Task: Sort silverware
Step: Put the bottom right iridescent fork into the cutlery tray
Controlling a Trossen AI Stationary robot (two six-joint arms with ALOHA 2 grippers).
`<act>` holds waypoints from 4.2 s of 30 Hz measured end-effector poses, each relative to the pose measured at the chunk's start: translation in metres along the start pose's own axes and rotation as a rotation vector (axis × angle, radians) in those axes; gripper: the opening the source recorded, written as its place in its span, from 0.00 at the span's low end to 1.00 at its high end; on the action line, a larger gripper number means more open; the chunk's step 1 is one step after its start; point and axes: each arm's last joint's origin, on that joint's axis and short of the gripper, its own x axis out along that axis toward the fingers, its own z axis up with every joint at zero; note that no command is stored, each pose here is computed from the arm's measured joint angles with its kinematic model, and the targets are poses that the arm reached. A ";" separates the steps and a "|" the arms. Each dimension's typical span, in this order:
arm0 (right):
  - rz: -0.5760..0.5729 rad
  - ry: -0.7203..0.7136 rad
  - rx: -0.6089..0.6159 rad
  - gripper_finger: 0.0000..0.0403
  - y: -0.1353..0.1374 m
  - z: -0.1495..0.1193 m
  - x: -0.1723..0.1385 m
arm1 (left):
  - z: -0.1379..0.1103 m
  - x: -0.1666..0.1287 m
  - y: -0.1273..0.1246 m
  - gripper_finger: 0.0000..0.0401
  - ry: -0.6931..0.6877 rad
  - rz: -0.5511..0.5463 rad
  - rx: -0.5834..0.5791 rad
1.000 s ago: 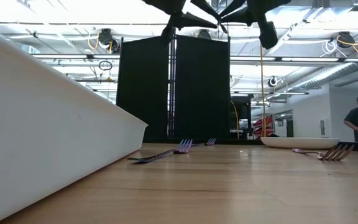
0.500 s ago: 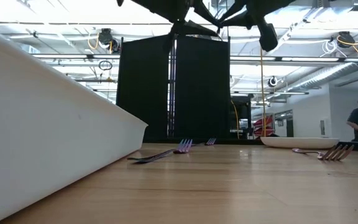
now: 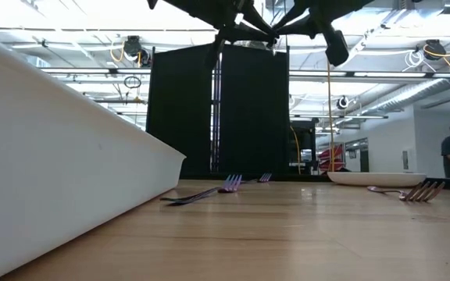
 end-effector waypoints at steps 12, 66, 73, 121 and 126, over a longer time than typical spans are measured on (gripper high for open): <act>0.088 0.066 -0.126 0.23 0.005 0.022 -0.016 | 0.007 -0.003 0.010 0.00 0.004 0.062 0.004; 0.330 0.524 -0.042 0.40 0.023 -0.052 -0.061 | -0.272 -0.253 -0.049 0.00 0.475 0.481 -0.245; 0.325 0.540 0.004 0.40 0.024 -0.052 -0.064 | -0.277 -0.250 -0.037 0.00 0.476 0.598 -0.162; 0.394 0.661 -0.057 0.40 0.024 -0.056 -0.067 | -0.288 -0.214 -0.028 0.03 0.684 0.972 -0.399; 0.392 0.661 -0.053 0.40 0.024 -0.056 -0.067 | -0.289 -0.213 -0.029 0.03 0.694 0.951 -0.410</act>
